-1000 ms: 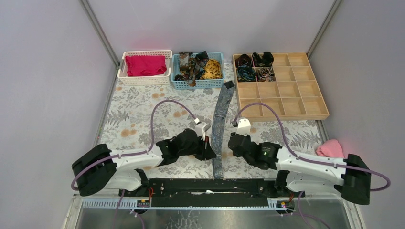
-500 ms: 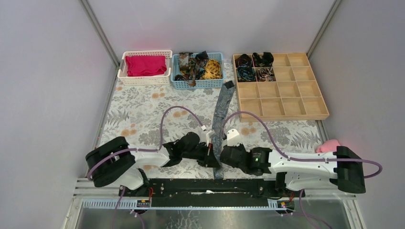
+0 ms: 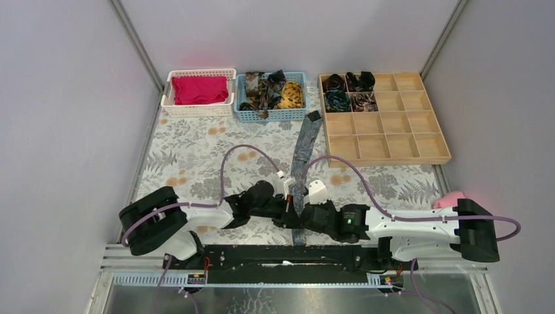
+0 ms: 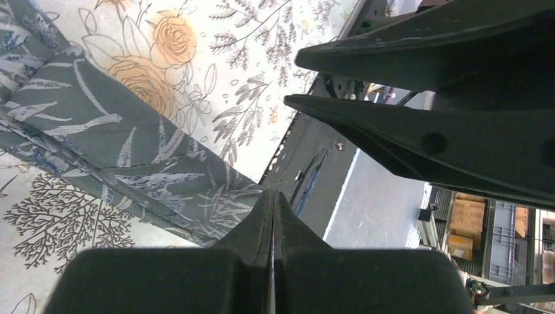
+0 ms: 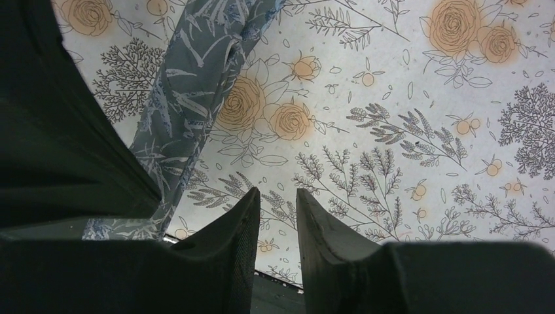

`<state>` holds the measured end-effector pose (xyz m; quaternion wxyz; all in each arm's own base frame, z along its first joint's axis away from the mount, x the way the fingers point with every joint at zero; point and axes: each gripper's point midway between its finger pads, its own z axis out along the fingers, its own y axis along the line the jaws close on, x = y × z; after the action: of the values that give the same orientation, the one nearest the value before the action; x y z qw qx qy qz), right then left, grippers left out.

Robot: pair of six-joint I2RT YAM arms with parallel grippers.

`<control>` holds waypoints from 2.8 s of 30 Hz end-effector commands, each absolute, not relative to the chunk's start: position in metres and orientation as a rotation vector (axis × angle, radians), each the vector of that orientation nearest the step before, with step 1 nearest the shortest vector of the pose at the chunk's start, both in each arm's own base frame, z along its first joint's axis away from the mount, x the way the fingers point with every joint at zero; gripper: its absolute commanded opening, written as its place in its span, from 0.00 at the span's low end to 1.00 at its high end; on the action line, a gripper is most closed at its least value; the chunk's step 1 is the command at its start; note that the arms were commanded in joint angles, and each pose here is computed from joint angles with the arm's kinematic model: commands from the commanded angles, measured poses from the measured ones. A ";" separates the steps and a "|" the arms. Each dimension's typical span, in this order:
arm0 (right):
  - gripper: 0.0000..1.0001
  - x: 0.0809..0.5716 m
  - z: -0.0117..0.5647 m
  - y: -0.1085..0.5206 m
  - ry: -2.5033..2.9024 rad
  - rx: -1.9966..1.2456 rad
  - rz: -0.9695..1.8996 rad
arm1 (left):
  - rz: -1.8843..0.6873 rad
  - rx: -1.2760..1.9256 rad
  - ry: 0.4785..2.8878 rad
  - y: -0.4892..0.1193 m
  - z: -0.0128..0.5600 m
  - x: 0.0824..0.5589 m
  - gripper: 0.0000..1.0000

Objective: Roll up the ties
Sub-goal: Roll the tie at the center of the board.

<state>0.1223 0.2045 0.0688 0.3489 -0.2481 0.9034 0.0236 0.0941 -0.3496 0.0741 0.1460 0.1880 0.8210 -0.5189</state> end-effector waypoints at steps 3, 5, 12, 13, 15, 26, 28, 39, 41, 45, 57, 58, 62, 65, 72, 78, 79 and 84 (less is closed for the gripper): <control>0.34 0.124 0.080 0.214 2.298 -0.625 0.074 | -1.449 0.525 2.410 -0.353 0.050 0.098 0.00; 0.34 0.122 0.083 0.217 2.288 -0.641 0.070 | -1.399 0.508 2.456 -0.349 0.034 0.099 0.00; 0.38 0.101 0.090 0.239 2.222 -0.798 0.100 | -1.266 0.496 2.540 -0.337 0.001 0.103 0.00; 0.39 0.096 0.089 0.243 2.210 -0.839 0.091 | -1.273 0.496 2.542 -0.338 0.000 0.103 0.00; 0.45 0.084 0.087 0.251 2.180 -0.916 0.080 | -1.289 0.498 2.547 -0.339 -0.003 0.101 0.00; 0.67 0.058 0.065 0.266 2.029 -1.078 -0.117 | -1.277 0.513 2.590 -0.331 -0.013 0.093 0.00; 0.67 0.060 0.065 0.265 2.013 -1.080 -0.163 | -1.259 0.521 2.594 -0.327 -0.014 0.091 0.00; 0.67 0.059 0.056 0.282 1.917 -1.207 -0.331 | -0.972 0.433 2.679 -0.282 -0.031 0.103 0.00; 0.67 0.058 0.055 0.287 1.903 -1.230 -0.328 | -0.954 0.413 2.692 -0.279 -0.031 0.105 0.00; 0.67 0.058 0.055 0.295 1.875 -1.259 -0.332 | -0.874 0.369 2.729 -0.271 -0.037 0.110 0.00; 0.68 0.063 0.038 0.306 1.796 -1.372 -0.398 | -0.831 0.315 2.796 -0.253 -0.037 0.103 0.00; 0.69 0.065 0.037 0.304 1.792 -1.371 -0.410 | -0.824 0.319 2.800 -0.253 -0.036 0.102 0.00; 0.69 0.073 0.033 0.299 1.761 -1.366 -0.491 | -0.832 0.331 2.805 -0.252 -0.030 0.100 0.00; 0.68 0.076 0.025 0.300 1.759 -1.380 -0.514 | -0.832 0.340 2.805 -0.252 -0.027 0.100 0.00; 0.67 0.083 0.012 0.309 1.780 -1.407 -0.475 | -0.844 0.350 2.797 -0.254 -0.021 0.100 0.00; 0.65 0.086 0.008 0.318 1.798 -1.435 -0.431 | -0.868 0.355 2.801 -0.255 -0.024 0.097 0.00; 0.63 0.087 0.006 0.318 1.811 -1.444 -0.430 | -0.871 0.357 2.805 -0.255 -0.025 0.096 0.00; 0.52 0.086 -0.005 0.318 1.865 -1.465 -0.398 | -0.897 0.358 2.800 -0.258 -0.025 0.096 0.00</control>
<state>0.0952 0.3141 0.0259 0.4081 -0.5603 0.6940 -0.1947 0.1160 -0.3008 0.0205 0.1401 0.1221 0.9024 -0.3887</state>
